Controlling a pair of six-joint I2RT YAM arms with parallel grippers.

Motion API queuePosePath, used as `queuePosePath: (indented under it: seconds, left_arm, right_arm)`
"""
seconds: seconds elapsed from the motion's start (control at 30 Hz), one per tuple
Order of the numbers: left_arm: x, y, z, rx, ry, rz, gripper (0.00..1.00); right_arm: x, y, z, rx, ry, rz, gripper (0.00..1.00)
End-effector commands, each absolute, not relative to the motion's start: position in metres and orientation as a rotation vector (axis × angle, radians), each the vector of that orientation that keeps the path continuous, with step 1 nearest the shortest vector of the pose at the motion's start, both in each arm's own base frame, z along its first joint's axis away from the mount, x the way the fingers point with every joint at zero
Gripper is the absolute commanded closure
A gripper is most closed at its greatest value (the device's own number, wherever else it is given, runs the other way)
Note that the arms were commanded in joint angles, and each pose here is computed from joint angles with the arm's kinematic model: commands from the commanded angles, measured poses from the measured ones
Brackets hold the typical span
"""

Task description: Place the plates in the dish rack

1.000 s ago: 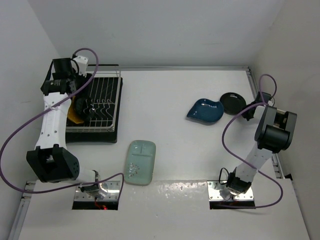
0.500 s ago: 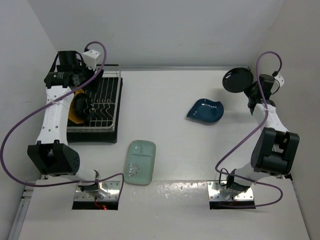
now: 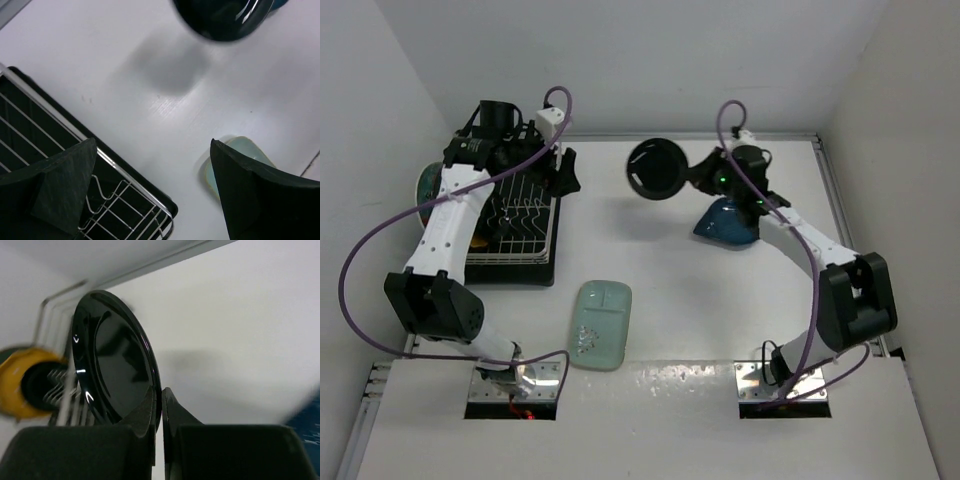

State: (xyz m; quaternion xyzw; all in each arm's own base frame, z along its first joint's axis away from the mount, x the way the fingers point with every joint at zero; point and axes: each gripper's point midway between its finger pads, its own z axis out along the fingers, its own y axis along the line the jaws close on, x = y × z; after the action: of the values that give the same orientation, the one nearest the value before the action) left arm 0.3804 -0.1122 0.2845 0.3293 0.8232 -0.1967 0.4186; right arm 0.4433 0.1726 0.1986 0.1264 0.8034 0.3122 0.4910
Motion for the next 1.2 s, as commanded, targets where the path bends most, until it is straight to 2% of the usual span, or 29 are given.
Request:
queuePosePath:
  seconds: [0.0, 0.17, 0.4, 0.47, 0.5, 0.7, 0.73, 0.83, 0.87, 0.93, 1.0, 1.03, 1.07, 1.1, 1.17]
  left_arm:
    - [0.376, -0.13, 0.308, 0.885, 1.964, -0.601, 0.01]
    - [0.374, -0.128, 0.303, 0.87, 1.976, -0.636, 0.01]
    - [0.364, -0.129, 0.295, 0.851, 1.968, -0.781, 0.01]
    - [0.356, -0.134, 0.29, 0.857, 1.967, -0.836, 0.09]
    - [0.355, -0.134, 0.286, 0.862, 1.973, -0.837, 0.18]
    - [0.34, -0.141, 0.284, 0.881, 1.947, -0.947, 0.47]
    - [0.338, -0.142, 0.288, 0.879, 1.922, -0.984, 0.58]
    - [0.336, -0.14, 0.293, 0.876, 1.907, -0.985, 0.83]
    - [0.334, -0.14, 0.296, 0.88, 1.898, -0.979, 0.98]
    - [0.336, -0.134, 0.303, 0.858, 1.9, -0.948, 1.0]
    - [0.347, -0.113, 0.314, 0.805, 1.917, -0.821, 1.0]
    - [0.35, -0.103, 0.32, 0.762, 1.933, -0.769, 1.0]
    - [0.367, -0.061, 0.324, 0.633, 2.006, -0.534, 1.0]
    - [0.368, -0.06, 0.332, 0.636, 1.988, -0.521, 1.0]
    - [0.376, -0.026, 0.339, 0.495, 2.043, -0.336, 1.0]
  right_arm:
    - [0.434, 0.242, 0.26, 0.043, 1.811, 0.96, 1.0]
    - [0.403, 0.303, 0.268, -0.13, 1.791, 1.088, 1.0]
    - [0.387, 0.329, 0.275, -0.191, 1.765, 1.167, 1.0]
    - [0.384, 0.333, 0.28, -0.204, 1.739, 1.198, 1.0]
    - [0.381, 0.336, 0.284, -0.21, 1.724, 1.226, 1.0]
    - [0.367, 0.356, 0.304, -0.289, 1.644, 1.336, 1.0]
    - [0.365, 0.361, 0.301, -0.302, 1.653, 1.343, 1.0]
    - [0.363, 0.372, 0.304, -0.329, 1.651, 1.358, 1.0]
    - [0.363, 0.374, 0.306, -0.332, 1.647, 1.359, 1.0]
    - [0.365, 0.376, 0.306, -0.321, 1.655, 1.361, 0.99]
    - [0.367, 0.377, 0.302, -0.309, 1.681, 1.352, 0.54]
    - [0.37, 0.373, 0.298, -0.299, 1.691, 1.339, 0.38]
    - [0.369, 0.371, 0.295, -0.288, 1.717, 1.313, 0.13]
    - [0.369, 0.37, 0.293, -0.287, 1.722, 1.312, 0.13]
    - [0.371, 0.361, 0.295, -0.29, 1.717, 1.238, 0.0]
